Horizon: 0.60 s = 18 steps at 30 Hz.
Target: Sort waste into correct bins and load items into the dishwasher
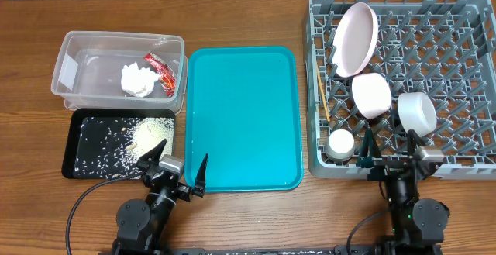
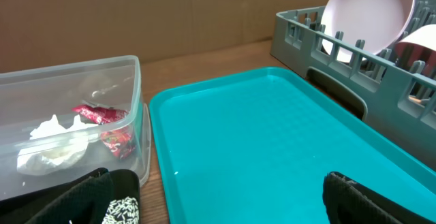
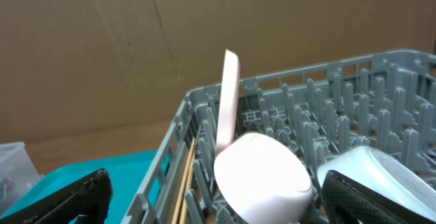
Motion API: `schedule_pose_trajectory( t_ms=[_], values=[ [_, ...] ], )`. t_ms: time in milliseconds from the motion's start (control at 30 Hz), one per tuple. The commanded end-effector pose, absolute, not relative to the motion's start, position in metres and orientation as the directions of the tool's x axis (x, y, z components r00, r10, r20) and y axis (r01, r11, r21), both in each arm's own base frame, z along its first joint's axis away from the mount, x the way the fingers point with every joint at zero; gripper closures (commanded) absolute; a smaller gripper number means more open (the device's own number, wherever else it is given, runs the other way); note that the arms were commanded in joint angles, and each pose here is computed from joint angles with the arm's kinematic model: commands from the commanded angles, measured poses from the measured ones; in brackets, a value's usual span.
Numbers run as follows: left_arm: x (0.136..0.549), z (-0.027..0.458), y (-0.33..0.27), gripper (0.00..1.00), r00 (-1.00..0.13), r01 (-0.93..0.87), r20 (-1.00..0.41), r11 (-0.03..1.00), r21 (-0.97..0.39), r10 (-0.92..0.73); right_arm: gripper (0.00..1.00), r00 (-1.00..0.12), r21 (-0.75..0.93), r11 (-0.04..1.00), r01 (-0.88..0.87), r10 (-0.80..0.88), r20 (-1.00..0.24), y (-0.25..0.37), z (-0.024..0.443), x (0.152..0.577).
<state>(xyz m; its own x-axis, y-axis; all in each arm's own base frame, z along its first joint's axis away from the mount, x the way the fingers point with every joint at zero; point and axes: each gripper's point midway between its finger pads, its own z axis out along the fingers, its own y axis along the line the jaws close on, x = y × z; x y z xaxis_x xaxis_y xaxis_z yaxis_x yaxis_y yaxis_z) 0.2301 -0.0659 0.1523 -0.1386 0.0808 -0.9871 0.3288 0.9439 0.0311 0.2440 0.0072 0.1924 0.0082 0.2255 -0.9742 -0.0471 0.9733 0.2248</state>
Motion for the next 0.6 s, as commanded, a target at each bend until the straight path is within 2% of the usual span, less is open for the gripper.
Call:
schedule_pose_trajectory(
  t_ms=[0,233,567],
  values=[
    [0.23,0.153,-0.066,0.0,-0.13,0.335,-0.988,0.941,0.039,0.087,0.0,0.01,0.223,0.973,-0.059,0.224,-0.975,0.009,0.181,0.246],
    [0.23,0.153,-0.066,0.0,-0.13,0.335,-0.988,0.941,0.038,0.087,0.0,-0.034,0.225,0.973,-0.051,0.224,-0.974,0.009,0.17,0.246],
    [0.23,0.153,-0.066,0.0,-0.13,0.335,-0.988,0.941,0.038,0.087,0.0,-0.032,0.225,0.973,-0.052,0.224,-0.974,0.009,0.171,0.246]
  ],
)
